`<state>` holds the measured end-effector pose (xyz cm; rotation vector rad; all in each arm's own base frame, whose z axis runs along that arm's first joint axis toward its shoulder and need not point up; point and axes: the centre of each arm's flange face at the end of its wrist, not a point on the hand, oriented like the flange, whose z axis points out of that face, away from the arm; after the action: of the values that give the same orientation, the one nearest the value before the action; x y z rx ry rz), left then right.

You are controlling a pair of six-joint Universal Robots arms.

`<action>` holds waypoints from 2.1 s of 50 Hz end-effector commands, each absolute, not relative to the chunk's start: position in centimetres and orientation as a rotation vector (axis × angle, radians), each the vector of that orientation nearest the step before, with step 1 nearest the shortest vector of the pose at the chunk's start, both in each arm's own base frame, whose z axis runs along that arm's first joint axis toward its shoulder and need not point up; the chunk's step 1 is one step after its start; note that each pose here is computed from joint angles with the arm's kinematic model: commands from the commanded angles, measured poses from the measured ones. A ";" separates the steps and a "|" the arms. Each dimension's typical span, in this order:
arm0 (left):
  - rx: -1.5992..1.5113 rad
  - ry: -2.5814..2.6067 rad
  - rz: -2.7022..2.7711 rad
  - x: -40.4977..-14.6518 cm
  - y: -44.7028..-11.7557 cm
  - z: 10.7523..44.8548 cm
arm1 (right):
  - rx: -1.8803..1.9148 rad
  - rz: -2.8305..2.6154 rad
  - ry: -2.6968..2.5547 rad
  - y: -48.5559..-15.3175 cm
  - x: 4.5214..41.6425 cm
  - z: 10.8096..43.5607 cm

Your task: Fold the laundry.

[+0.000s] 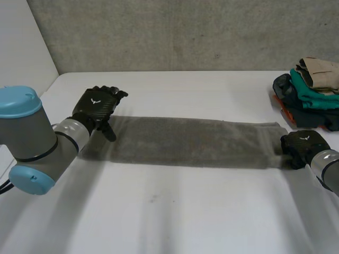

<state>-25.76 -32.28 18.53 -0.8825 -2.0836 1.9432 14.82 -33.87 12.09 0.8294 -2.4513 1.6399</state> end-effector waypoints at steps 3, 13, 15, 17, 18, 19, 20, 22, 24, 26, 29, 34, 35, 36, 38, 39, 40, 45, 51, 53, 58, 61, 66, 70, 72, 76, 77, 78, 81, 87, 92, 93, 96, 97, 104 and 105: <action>-0.877 -2.063 1.968 -25.5 -31.7 19.7 | 0.763 1.612 -2.238 -35.2 11.7 13.2; -0.829 -2.046 2.004 -24.5 -30.7 21.4 | 0.870 1.409 -1.928 -36.9 6.3 15.5; -0.809 -2.048 2.007 -24.1 -30.5 21.8 | 0.913 1.400 -1.858 -37.3 6.7 15.9; -0.797 -2.050 2.005 -23.9 -30.4 21.8 | 0.961 1.444 -1.811 -37.2 8.5 16.4; -0.787 -2.048 2.008 -23.8 -30.3 22.1 | 0.997 1.480 -1.785 -37.0 10.0 16.6; -0.782 -2.049 2.011 -23.6 -30.3 22.1 | 1.075 1.573 -1.718 -36.5 13.4 17.2; -0.777 -2.049 2.012 -23.6 -30.2 22.2 | 1.109 1.621 -1.680 -36.2 15.0 17.6; -0.766 -2.049 2.018 -23.3 -30.1 22.4 | 1.169 1.720 -1.594 -35.5 18.2 18.4; -0.760 -2.050 2.023 -23.2 -30.1 22.6 | 1.260 1.863 -1.466 -33.9 22.5 19.3; -0.755 -2.049 2.027 -23.0 -29.9 22.7 | 1.327 1.957 -1.367 -32.8 25.3 19.8; -0.755 -2.051 2.026 -23.0 -29.7 22.8 | 1.475 2.132 -1.190 -29.9 31.1 19.7; -0.756 -2.065 2.008 -22.9 -29.5 22.3 | 1.799 2.254 -1.017 -23.8 39.3 15.8; -0.755 -2.065 2.011 -22.9 -29.5 22.3 | 1.881 2.266 -0.966 -22.1 41.0 14.8; -0.755 -2.064 2.012 -22.9 -29.5 22.2 | 1.915 2.263 -0.954 -21.5 41.6 14.2; -0.750 -2.063 2.020 -22.8 -29.8 22.1 | 1.965 2.245 -0.960 -21.0 42.3 12.9; -0.751 -2.060 2.021 -22.8 -29.8 22.1 | 1.998 2.216 -0.992 -21.0 42.5 11.9; -0.752 -2.062 2.019 -22.8 -29.8 22.0 | 2.020 2.197 -1.008 -20.9 42.5 11.3; -0.760 -2.056 2.013 -23.1 -29.8 21.8 | 2.105 2.122 -1.088 -19.9 42.5 10.1; -0.772 -2.002 2.040 -24.1 -30.0 22.6 | 2.028 2.119 -1.388 -19.6 40.8 11.6; -0.790 -1.958 2.049 -25.0 -29.7 23.1 | 1.954 2.158 -1.513 -19.7 40.2 12.8; -0.840 -1.881 2.039 -27.2 -28.8 23.2 | 1.573 2.257 -1.961 -22.5 36.3 16.7; -0.874 -1.866 1.998 -28.6 -28.2 22.4 | 1.451 2.209 -2.140 -23.2 34.6 16.4; -0.920 -1.861 1.938 -30.2 -27.1 21.0 | 1.287 1.958 -2.338 -24.8 30.8 13.9; -0.932 -1.860 1.921 -30.5 -26.7 20.7 | 1.204 1.736 -2.296 -27.1 27.1 11.7; -0.931 -1.863 1.920 -30.5 -26.8 20.7 | 1.183 1.680 -2.220 -28.0 25.8 11.6; -0.926 -1.872 1.918 -30.3 -26.8 20.6 | 1.205 1.684 -2.083 -29.0 25.5 12.3; -0.924 -1.874 1.919 -30.2 -26.8 20.7 | 1.219 1.700 -2.049 -29.1 25.7 12.6; -0.924 -1.874 1.919 -30.2 -26.7 20.7 | 1.225 1.722 -2.012 -29.2 25.9 13.0; -0.918 -1.874 1.933 -30.0 -26.8 21.0 | 1.225 1.859 -1.841 -29.8 27.4 15.6; -0.868 -1.888 1.992 -28.3 -27.5 22.4 | 1.389 2.169 -1.590 -25.4 34.2 18.8; -0.838 -1.895 2.025 -27.3 -27.9 23.1 | 1.838 2.241 -1.484 -19.2 39.1 14.6; -0.831 -1.894 2.025 -27.3 -27.9 23.2 | 1.895 2.238 -1.464 -18.5 39.5 14.1; -0.772 -1.914 2.024 -26.9 -28.1 23.3 | 2.067 2.180 -1.449 -17.1 39.8 12.1; -0.751 -1.921 2.023 -26.8 -28.2 23.3 | 2.077 2.162 -1.467 -17.0 39.8 11.8; -0.605 -1.943 2.017 -26.8 -28.2 23.7 | 1.874 2.214 -1.852 -18.9 38.6 14.2; -0.603 -1.935 2.018 -27.0 -28.1 23.8 | 1.797 2.244 -1.926 -19.8 38.2 15.0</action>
<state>-26.67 -28.21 23.40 -0.7073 -1.9325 2.0250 39.87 -16.91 12.35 2.0583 -1.5025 2.1737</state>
